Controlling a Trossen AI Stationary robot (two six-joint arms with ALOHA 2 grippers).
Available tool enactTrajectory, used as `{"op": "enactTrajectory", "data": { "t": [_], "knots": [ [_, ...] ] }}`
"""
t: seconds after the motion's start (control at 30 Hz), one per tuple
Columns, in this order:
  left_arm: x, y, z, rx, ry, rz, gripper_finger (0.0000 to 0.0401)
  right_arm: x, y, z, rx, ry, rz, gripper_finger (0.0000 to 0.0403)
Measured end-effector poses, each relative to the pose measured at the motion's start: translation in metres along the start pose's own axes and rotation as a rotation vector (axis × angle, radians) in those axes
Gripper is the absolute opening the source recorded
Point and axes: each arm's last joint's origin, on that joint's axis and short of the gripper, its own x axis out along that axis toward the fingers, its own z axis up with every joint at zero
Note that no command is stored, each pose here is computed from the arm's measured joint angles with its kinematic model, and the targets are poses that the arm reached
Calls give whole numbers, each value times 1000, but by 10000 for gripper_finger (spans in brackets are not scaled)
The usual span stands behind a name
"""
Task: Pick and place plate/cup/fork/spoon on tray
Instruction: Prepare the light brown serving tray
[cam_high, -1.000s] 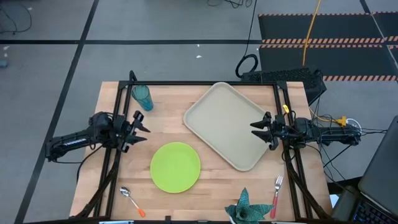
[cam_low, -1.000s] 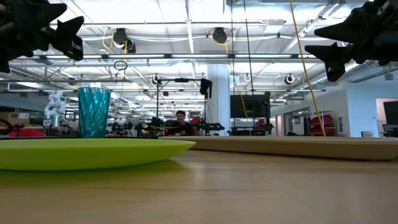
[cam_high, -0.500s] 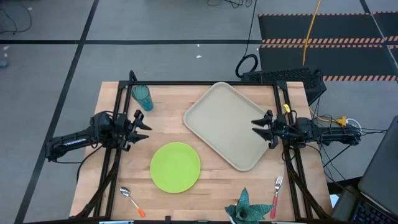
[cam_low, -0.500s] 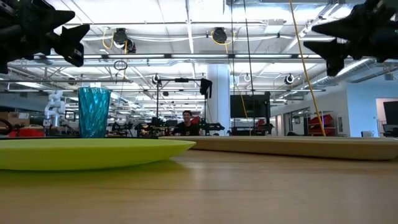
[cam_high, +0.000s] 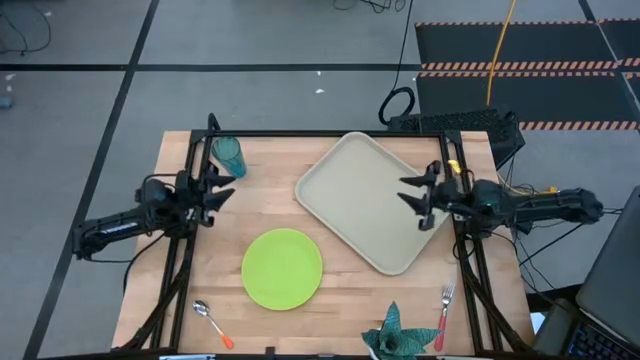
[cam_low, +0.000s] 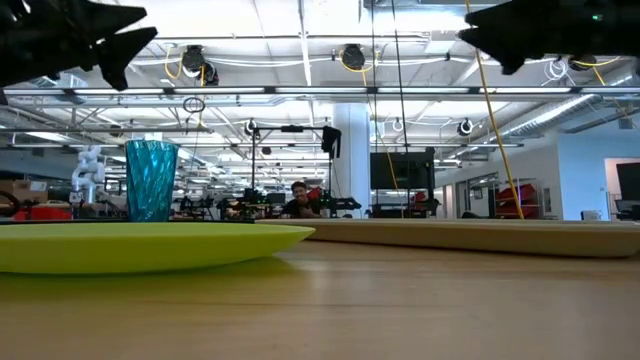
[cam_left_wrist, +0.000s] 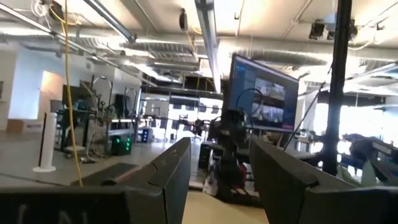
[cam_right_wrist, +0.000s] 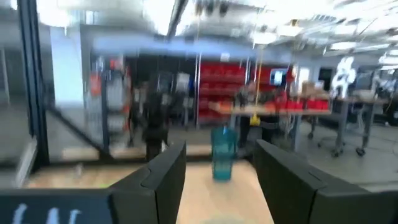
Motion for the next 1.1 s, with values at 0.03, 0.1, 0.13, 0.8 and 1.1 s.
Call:
{"op": "enactTrajectory", "data": {
  "t": [0.03,0.1,0.13,0.8,1.1],
  "knots": [
    [1,0,2,-3,10,10,166,7,1,6,-10,22,4,183],
    [3,1,5,-15,64,46,166,23,3,20,-33,87,24,183],
    [4,1,6,-18,94,67,166,32,4,25,-47,152,37,183],
    [22,2,18,97,285,134,166,165,13,2,133,1097,69,183],
    [23,3,15,95,307,144,166,177,37,-26,128,1352,61,183]
  ]
}}
